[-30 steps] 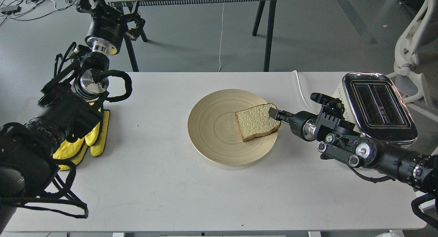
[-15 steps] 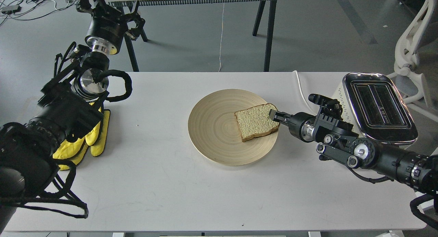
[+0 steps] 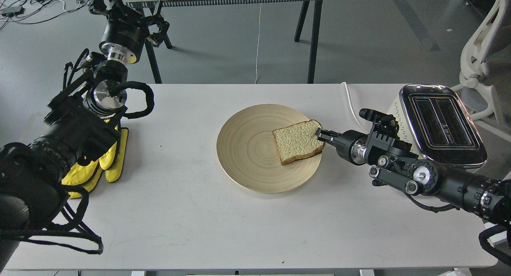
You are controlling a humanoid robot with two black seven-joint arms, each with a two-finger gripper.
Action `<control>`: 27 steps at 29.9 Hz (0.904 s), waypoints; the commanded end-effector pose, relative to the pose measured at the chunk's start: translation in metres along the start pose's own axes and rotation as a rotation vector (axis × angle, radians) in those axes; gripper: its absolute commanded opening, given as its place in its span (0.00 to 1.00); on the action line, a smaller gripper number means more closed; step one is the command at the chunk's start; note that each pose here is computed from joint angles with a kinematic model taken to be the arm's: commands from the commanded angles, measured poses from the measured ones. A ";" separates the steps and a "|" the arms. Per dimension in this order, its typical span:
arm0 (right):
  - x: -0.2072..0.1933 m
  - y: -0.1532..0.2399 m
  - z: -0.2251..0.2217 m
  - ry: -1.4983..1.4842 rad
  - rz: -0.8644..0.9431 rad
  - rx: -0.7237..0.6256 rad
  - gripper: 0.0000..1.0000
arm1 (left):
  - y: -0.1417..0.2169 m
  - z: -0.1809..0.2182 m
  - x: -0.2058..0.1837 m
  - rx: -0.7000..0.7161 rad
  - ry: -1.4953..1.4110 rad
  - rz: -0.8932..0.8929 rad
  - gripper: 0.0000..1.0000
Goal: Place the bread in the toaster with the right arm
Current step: 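Close the right gripper on the bread slice's edge nearest the toaster, then lift the bread slice with the right gripper above the toaster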
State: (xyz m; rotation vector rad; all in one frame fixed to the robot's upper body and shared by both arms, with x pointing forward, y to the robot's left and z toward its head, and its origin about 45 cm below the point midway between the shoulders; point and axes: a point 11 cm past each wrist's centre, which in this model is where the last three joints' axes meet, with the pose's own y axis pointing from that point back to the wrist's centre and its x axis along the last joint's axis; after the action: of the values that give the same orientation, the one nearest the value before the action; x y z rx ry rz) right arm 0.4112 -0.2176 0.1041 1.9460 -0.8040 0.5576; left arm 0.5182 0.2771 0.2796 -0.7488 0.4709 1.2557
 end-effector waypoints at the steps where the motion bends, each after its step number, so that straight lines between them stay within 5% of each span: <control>1: 0.011 0.004 -0.010 0.005 0.010 0.031 0.01 | 0.000 0.000 0.000 -0.002 0.000 0.000 1.00; 6: 0.049 0.027 -0.010 0.031 0.053 0.048 0.01 | 0.000 0.000 0.001 0.001 0.000 0.001 1.00; 16: 0.188 0.120 0.008 0.127 0.289 0.008 0.01 | 0.000 0.000 0.000 -0.002 0.000 0.000 1.00; 27: 0.217 0.222 0.051 0.166 0.331 -0.136 0.01 | 0.000 0.000 0.000 -0.002 0.000 0.000 1.00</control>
State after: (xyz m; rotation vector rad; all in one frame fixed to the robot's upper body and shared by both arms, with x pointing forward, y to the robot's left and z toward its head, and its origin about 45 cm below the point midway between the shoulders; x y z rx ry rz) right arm 0.4131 -0.3839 0.3435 1.6833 -1.0112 0.8382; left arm 0.5182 0.2772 0.2799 -0.7502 0.4696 1.2561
